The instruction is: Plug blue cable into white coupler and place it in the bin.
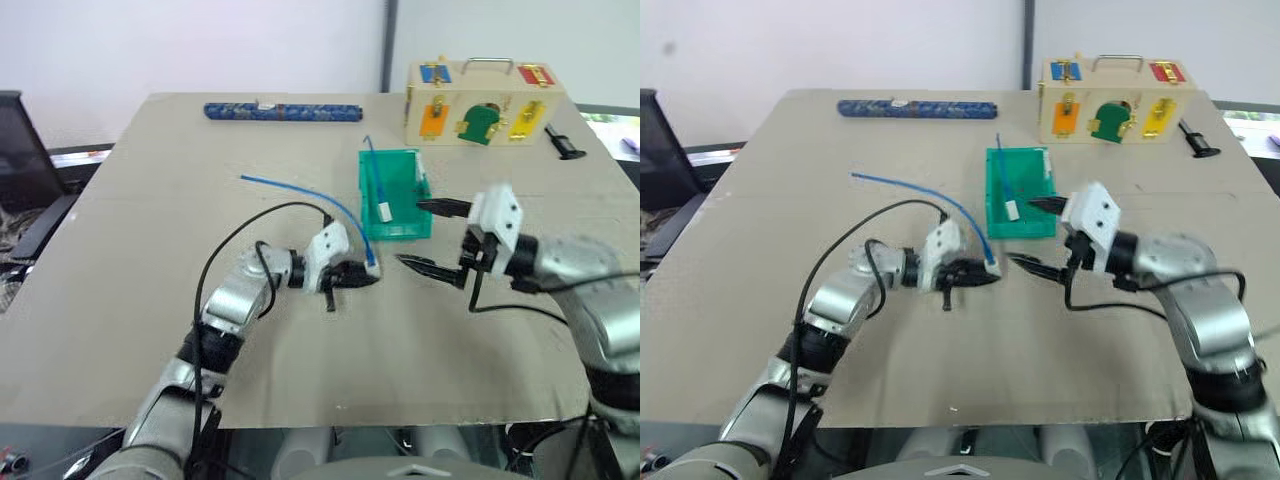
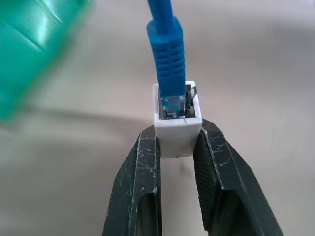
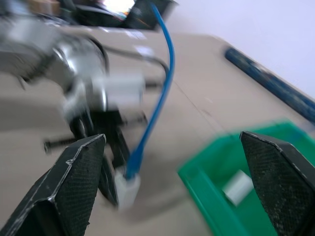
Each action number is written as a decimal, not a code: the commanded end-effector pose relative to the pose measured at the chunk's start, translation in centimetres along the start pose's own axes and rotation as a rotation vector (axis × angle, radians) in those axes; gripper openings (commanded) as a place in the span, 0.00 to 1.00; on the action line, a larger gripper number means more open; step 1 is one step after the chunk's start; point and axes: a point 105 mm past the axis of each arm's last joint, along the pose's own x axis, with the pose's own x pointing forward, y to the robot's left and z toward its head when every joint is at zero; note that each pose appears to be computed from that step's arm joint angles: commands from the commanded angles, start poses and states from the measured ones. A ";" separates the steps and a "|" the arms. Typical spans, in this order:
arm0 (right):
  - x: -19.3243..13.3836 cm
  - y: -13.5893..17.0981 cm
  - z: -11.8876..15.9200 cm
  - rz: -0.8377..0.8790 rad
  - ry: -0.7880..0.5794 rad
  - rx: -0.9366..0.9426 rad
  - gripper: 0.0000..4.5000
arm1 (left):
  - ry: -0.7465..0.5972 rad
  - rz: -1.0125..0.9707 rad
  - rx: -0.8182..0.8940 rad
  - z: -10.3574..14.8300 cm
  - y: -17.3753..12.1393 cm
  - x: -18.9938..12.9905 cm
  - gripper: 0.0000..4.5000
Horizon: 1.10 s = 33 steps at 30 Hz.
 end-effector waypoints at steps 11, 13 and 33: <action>-5.3 3.1 -2.3 -0.459 0.113 0.095 1.00 | -0.026 0.309 -0.360 9.3 7.3 4.1 0.30; -5.5 3.1 -2.4 -0.463 0.117 0.092 1.00 | -0.008 0.342 -0.368 9.8 8.0 4.5 0.47; -6.9 1.3 -3.5 -0.381 0.110 0.086 1.00 | -0.271 0.258 -0.011 5.2 -0.2 -7.6 0.93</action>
